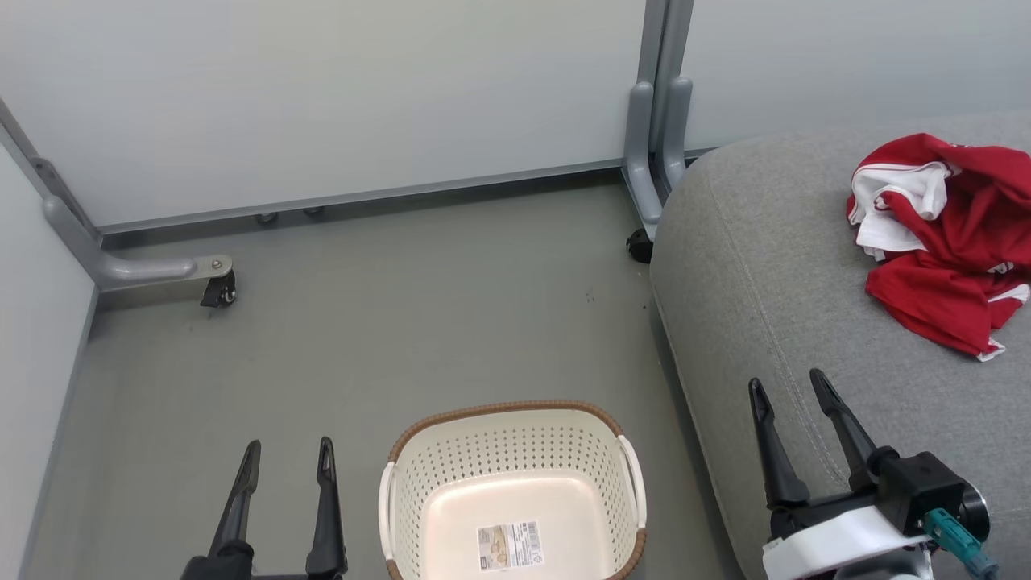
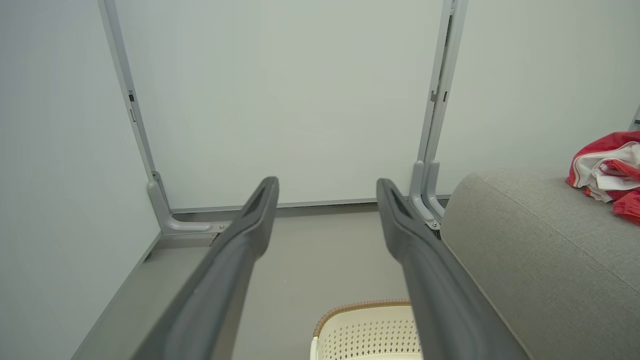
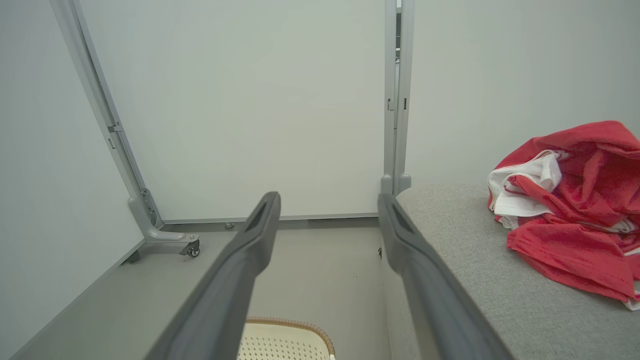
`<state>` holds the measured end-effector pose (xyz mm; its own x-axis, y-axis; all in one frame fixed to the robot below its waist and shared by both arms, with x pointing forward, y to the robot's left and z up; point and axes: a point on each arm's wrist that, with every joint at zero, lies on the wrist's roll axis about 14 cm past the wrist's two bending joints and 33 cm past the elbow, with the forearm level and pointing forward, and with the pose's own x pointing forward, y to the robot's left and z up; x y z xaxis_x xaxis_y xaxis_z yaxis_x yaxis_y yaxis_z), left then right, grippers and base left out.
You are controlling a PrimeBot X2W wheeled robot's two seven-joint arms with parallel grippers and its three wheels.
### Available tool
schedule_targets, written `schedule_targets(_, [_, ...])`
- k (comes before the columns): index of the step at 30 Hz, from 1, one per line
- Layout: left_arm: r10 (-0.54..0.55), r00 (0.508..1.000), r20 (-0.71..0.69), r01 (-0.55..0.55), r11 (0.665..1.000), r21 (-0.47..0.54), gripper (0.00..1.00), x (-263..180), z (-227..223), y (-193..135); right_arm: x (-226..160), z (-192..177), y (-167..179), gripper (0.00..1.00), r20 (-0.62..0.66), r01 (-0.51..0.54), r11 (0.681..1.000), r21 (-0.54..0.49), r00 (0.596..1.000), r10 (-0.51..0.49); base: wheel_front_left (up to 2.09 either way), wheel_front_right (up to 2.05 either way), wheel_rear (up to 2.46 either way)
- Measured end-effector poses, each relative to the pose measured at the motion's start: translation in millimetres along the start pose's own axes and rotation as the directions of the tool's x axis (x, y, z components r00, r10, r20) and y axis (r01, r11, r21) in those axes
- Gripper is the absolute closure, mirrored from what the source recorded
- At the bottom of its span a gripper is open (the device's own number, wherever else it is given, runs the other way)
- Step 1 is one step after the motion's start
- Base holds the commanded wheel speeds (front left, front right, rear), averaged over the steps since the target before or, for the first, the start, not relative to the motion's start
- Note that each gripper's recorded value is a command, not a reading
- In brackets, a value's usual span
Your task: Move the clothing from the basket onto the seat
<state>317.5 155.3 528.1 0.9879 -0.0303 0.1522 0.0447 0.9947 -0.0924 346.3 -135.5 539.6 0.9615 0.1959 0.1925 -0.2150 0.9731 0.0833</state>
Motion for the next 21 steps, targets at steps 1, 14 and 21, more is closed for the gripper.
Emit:
schedule_targets(1, [0.002, 1.000, -0.004, -0.002, 1.000, -0.001, 0.00, -3.2, -1.1, 0.3, -2.9, -0.6, 0.3, 0.00, -0.003, 0.002, 1.000, 0.001, 1.000, -0.002, 0.00, 0.00, 0.00])
schedule_targets(14, [-0.019, 1.000, -0.017, 0.019, 1.000, -0.005, 0.00, -12.7, -5.0, -3.8, -18.8, 0.1, 1.1, 0.00, -0.004, 0.014, 1.000, 0.003, 1.000, -0.014, 0.00, 0.00, 0.00])
schedule_targets(21, [-0.008, 1.000, -0.023, 0.008, 1.000, -0.003, 0.00, -15.7, -6.8, 0.8, -17.9, -1.3, 2.0, 0.00, -0.008, 0.010, 1.000, 0.003, 1.000, -0.010, 0.00, 0.00, 0.00])
